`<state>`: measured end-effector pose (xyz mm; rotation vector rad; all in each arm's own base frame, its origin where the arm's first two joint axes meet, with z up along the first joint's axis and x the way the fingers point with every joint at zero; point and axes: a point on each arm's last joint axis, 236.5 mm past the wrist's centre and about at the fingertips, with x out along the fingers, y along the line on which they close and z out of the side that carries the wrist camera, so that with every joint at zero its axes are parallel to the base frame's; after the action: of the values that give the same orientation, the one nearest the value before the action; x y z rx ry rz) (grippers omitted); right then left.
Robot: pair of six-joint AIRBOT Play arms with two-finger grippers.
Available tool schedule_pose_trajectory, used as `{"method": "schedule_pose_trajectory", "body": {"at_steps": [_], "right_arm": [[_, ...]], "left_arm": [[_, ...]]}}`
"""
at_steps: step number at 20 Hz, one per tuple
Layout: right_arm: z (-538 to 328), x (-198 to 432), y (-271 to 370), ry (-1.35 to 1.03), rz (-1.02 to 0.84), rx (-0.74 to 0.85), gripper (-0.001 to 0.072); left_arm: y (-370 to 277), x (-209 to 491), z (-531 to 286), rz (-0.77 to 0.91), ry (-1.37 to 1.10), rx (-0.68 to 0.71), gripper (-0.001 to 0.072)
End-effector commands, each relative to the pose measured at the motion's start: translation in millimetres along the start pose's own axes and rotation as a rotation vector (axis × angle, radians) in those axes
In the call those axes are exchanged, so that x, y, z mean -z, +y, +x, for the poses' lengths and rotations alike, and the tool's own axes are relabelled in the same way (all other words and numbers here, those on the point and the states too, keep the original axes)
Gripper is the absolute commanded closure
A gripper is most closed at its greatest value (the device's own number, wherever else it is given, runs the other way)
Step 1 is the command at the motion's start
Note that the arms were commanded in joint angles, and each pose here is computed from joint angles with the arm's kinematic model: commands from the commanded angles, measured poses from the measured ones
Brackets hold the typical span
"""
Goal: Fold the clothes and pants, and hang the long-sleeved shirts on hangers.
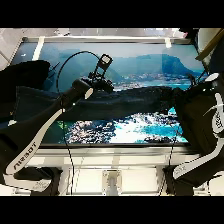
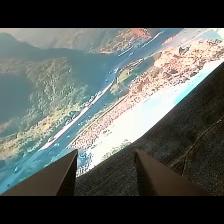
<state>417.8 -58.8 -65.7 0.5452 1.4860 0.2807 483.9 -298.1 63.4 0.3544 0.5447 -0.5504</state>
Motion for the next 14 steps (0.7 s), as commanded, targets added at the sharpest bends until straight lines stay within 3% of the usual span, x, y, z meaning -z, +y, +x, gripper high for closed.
{"method": "schedule_pose_trajectory", "body": {"at_steps": [1,14], "right_arm": [[22.9,5.6,-10.0,0.049,0.043,-0.021,0.0077],[15.1,-5.3,-40.0,-0.021,0.084,0.002,0.0078]], "left_arm": [[0.1,-1.6,-1.3,0.002,-0.003,-0.001,0.0292],[0.0,-1.6,-1.3,0.001,-0.003,0.0,0.0292]]}}
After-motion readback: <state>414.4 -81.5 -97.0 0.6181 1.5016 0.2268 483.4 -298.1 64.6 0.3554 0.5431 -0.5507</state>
